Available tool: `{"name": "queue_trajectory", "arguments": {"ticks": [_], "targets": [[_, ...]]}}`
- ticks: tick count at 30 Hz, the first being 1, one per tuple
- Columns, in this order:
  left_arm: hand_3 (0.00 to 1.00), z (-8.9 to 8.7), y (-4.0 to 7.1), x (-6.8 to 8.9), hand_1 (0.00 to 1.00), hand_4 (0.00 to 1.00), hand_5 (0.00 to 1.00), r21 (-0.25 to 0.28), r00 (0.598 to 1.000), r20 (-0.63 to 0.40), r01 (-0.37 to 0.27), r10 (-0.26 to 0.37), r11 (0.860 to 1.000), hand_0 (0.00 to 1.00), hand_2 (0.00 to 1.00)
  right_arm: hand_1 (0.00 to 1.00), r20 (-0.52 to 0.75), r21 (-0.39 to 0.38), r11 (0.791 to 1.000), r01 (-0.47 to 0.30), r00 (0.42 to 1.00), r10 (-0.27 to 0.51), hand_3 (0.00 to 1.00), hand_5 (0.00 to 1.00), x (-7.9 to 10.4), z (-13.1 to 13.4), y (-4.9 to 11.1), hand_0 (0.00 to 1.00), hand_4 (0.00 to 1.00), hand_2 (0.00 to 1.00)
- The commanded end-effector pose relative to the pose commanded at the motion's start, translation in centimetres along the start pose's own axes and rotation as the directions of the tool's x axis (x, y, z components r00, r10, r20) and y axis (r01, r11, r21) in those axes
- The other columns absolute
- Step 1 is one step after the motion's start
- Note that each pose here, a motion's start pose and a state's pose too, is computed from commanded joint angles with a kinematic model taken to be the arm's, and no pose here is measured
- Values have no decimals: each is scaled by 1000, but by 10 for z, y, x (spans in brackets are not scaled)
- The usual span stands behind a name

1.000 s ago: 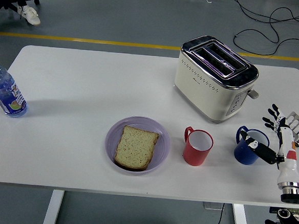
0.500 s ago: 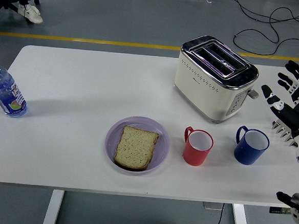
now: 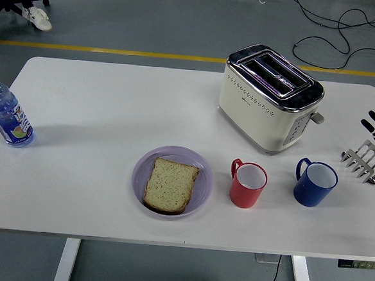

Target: Pick up the cup,pour liquid into bread,place the cup on the desk

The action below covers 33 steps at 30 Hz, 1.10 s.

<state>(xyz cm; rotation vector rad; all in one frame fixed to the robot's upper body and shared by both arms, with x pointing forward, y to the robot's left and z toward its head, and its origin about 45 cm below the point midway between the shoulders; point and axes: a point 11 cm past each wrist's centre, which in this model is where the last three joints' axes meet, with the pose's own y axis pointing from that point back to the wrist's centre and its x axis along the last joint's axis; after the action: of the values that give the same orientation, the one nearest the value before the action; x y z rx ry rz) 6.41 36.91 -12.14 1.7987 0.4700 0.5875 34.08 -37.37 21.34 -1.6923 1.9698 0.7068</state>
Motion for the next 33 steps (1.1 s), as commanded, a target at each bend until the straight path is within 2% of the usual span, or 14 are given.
{"name": "queue_trajectory", "arguments": {"ticks": [3,6,11,17,18,33], "targets": [[588,-1,0,-1,687,290,894,2,1000,0,2,-2,1000,653,704,569,141,-44,999,30,990,-23,590,76,8,12,-5,615,625,629],[588,-1,0,-1,687,291,895,2,1000,2,2,-2,1000,653,704,568,278,-53,998,38,960,-22,593,73,15,19,-7,614,615,631],[588,-1,0,-1,687,291,895,1,1000,1,1,-1,1000,653,704,568,477,-51,998,21,879,6,593,73,25,25,-9,614,615,631],[588,-2,-1,-3,687,292,896,0,1000,-1,2,-2,1000,653,704,566,487,-33,999,-16,873,29,594,71,33,24,-9,616,611,634],[589,-1,-1,-3,688,292,896,0,1000,0,2,-2,1000,653,704,564,487,-31,999,-18,873,31,594,37,34,24,-9,616,583,632],[589,0,-1,-3,688,292,896,-6,1000,9,-3,3,1000,653,705,558,491,5,998,-63,869,53,592,38,40,20,-9,610,569,628]]}}
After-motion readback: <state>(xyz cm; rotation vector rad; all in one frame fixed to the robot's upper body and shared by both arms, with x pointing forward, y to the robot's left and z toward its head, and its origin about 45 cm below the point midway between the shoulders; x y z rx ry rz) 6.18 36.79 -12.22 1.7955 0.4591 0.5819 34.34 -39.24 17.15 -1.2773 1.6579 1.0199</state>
